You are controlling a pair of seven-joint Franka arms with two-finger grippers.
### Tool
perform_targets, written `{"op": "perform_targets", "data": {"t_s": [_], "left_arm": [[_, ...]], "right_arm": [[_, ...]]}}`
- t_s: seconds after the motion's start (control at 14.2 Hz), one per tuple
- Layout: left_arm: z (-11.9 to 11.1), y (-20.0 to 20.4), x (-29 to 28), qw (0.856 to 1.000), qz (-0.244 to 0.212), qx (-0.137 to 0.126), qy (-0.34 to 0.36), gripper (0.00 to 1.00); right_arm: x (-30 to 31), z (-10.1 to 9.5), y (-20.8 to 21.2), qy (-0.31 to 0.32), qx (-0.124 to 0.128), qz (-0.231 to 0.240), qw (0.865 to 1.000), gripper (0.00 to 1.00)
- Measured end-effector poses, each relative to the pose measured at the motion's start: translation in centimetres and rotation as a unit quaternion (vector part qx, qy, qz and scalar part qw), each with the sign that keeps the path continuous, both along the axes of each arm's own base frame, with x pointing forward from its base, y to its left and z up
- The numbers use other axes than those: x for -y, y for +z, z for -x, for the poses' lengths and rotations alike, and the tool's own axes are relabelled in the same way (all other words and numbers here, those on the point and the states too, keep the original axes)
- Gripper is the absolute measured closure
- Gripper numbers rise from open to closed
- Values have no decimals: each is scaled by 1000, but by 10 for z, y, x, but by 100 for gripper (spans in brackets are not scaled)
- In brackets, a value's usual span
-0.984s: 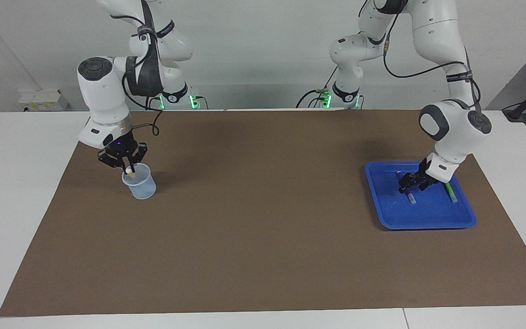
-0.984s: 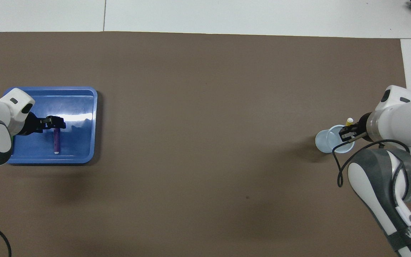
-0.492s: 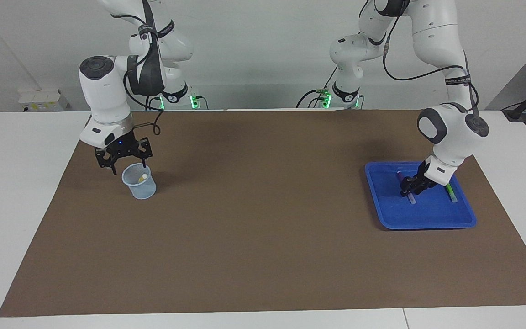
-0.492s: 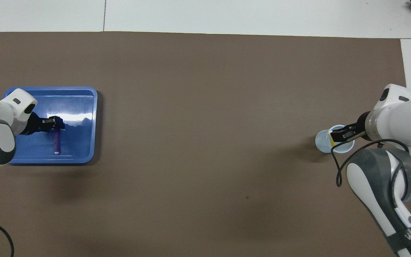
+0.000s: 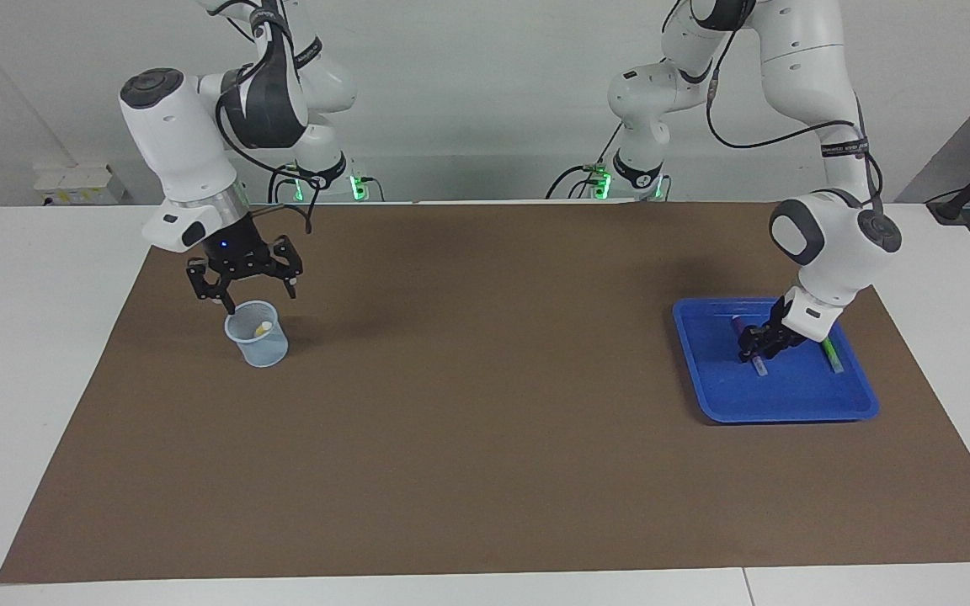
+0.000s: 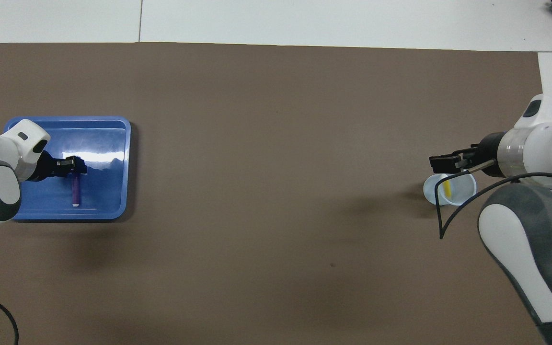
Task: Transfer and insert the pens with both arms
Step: 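Grasp the purple pen with the left gripper while the right gripper returns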
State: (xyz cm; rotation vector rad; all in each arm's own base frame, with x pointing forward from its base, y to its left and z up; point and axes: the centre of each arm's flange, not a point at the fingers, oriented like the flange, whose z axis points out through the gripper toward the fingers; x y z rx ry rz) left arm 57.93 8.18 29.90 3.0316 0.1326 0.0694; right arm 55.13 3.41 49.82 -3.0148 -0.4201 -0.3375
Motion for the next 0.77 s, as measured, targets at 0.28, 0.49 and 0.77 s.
{"op": "perform_targets", "data": {"t_s": [0.28,0.49,0.77], "left_arm": [[1,-2,0,1000,-1,-1,-7,40],[3,-4,1,1000,-1,-8,-11,40],[5,-4,1,1000,2,-19,-12,49]], "right_arm": [[-26,-2,12,19,17,-7,1000,0],[-50,-2,20,8,20,-29,999,0],[-119,4,35,-130,9,-149,980,0]]}}
